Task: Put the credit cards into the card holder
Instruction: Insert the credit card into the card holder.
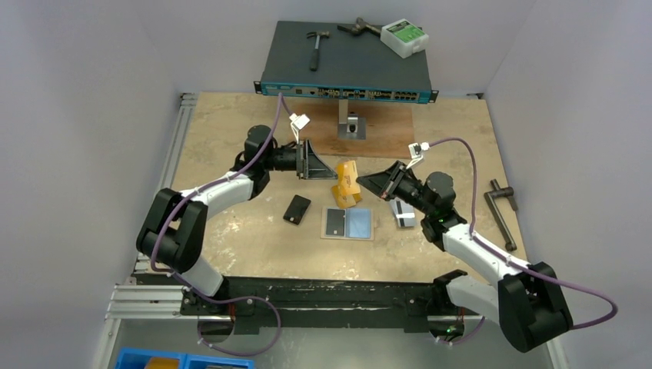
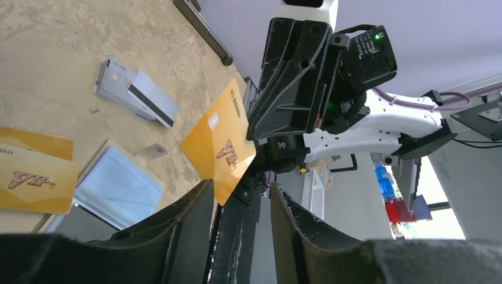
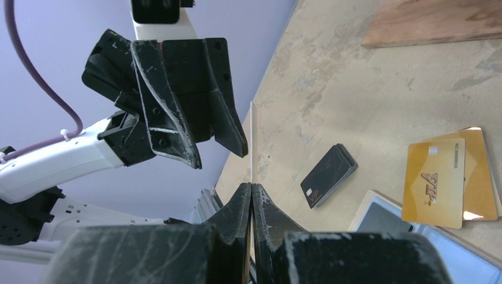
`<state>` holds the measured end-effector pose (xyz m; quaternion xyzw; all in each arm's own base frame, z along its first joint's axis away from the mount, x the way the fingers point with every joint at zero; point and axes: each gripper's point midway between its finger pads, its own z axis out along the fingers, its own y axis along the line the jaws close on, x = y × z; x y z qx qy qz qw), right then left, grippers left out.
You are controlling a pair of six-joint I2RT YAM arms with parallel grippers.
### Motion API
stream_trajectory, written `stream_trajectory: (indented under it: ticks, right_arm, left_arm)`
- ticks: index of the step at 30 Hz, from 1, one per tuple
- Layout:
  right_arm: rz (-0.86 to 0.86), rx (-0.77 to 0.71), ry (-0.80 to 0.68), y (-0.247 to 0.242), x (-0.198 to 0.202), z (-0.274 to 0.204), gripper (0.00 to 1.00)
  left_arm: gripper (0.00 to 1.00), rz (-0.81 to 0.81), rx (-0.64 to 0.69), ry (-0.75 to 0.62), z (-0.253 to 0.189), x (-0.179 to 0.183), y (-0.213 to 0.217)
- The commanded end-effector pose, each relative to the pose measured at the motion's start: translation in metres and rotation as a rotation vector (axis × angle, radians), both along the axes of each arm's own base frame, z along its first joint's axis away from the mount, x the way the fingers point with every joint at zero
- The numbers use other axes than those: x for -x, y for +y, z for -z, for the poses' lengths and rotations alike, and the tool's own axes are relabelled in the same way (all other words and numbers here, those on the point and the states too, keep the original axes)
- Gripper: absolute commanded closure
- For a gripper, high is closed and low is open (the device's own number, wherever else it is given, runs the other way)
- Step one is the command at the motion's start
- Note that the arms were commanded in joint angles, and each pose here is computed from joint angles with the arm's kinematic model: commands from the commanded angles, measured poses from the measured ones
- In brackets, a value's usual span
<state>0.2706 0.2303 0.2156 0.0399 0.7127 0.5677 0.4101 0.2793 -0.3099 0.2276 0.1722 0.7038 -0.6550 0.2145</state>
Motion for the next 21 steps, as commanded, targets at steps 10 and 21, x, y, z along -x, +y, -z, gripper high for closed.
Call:
stream_trajectory:
  ticks: [10, 21]
  right_arm:
    - [0.006, -0.088, -0.077, 0.002, -0.006, -0.034, 1.0]
    - [-0.018, -0.127, -0.061, 0.009, -0.007, -0.033, 1.0]
  left_arm:
    - [0.58, -0.037, -0.041, -0.076, 0.002, -0.004, 0.006]
    - [0.63, -0.05, -0.002, -0.069, -0.005, -0.009, 0.003]
